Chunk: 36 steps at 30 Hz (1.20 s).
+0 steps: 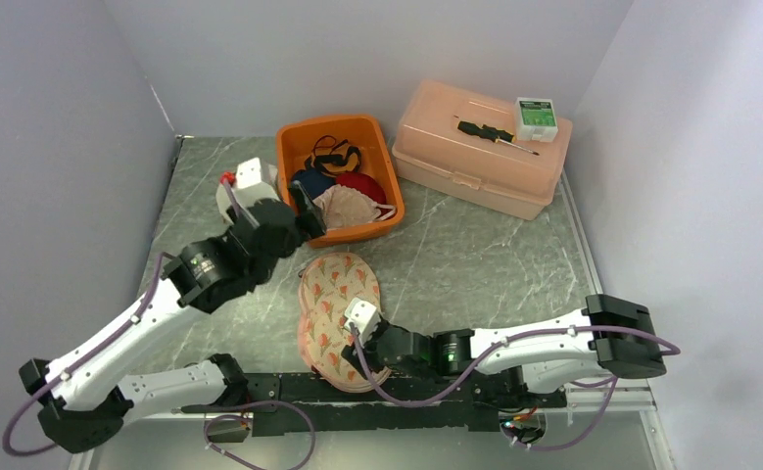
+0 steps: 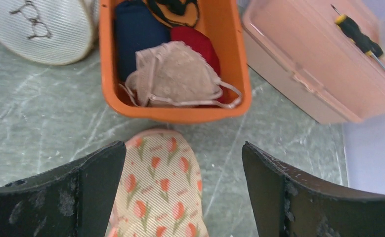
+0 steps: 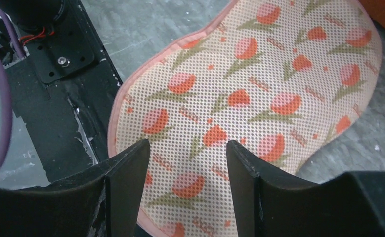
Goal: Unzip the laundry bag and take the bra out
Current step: Open the laundry bag at the center of the board.
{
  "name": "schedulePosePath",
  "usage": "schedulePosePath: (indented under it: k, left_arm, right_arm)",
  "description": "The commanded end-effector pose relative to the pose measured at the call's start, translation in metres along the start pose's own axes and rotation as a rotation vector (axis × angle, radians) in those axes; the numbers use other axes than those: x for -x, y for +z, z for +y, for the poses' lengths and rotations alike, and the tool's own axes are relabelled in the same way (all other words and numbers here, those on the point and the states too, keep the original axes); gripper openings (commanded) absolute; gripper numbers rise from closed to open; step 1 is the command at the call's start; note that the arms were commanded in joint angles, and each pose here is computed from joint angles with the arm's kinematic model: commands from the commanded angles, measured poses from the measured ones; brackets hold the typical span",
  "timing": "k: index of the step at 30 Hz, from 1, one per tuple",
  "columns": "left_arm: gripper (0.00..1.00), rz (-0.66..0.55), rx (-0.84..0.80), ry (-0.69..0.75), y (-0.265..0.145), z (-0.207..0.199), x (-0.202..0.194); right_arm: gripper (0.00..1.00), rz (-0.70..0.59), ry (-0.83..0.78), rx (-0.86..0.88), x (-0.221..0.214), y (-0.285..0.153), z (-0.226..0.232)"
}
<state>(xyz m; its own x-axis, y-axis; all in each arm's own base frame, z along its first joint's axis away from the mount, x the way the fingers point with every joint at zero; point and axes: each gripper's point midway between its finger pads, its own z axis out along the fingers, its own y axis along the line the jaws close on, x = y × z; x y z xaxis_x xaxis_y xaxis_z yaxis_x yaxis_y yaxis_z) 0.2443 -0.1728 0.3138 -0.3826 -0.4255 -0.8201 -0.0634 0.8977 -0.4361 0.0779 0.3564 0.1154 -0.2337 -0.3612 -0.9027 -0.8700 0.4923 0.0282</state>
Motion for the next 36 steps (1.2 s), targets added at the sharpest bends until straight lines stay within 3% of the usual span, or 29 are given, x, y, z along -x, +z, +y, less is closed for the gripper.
schedulePosePath:
  k: [1, 7, 19, 27, 32, 36]
  left_arm:
    - [0.93, 0.043, -0.015, -0.029, 0.024, 0.021, 0.015]
    - [0.91, 0.201, 0.075, -0.179, 0.072, 0.08, -0.017]
    - [0.92, 0.243, 0.273, -0.229, 0.064, 0.142, -0.038]
    - [0.91, 0.26, 0.271, -0.243, 0.061, 0.147, -0.05]
    - [0.91, 0.277, 0.257, -0.25, 0.064, 0.145, -0.055]
    - [0.91, 0.287, 0.241, -0.261, 0.064, 0.143, -0.06]
  right_arm:
    - [0.6, -0.015, -0.043, 0.065, 0.023, 0.012, 0.02]
    - [0.59, 0.031, -0.103, 0.105, 0.024, 0.029, 0.04]
    - [0.46, 0.179, -0.208, 0.09, -0.004, 0.063, 0.071]
    - [0.26, 0.224, -0.215, 0.037, -0.016, 0.066, 0.066]
    - [0.0, 0.182, -0.171, 0.04, -0.007, 0.055, 0.062]
    - [0.0, 0.155, -0.132, 0.009, -0.005, 0.043, 0.051]
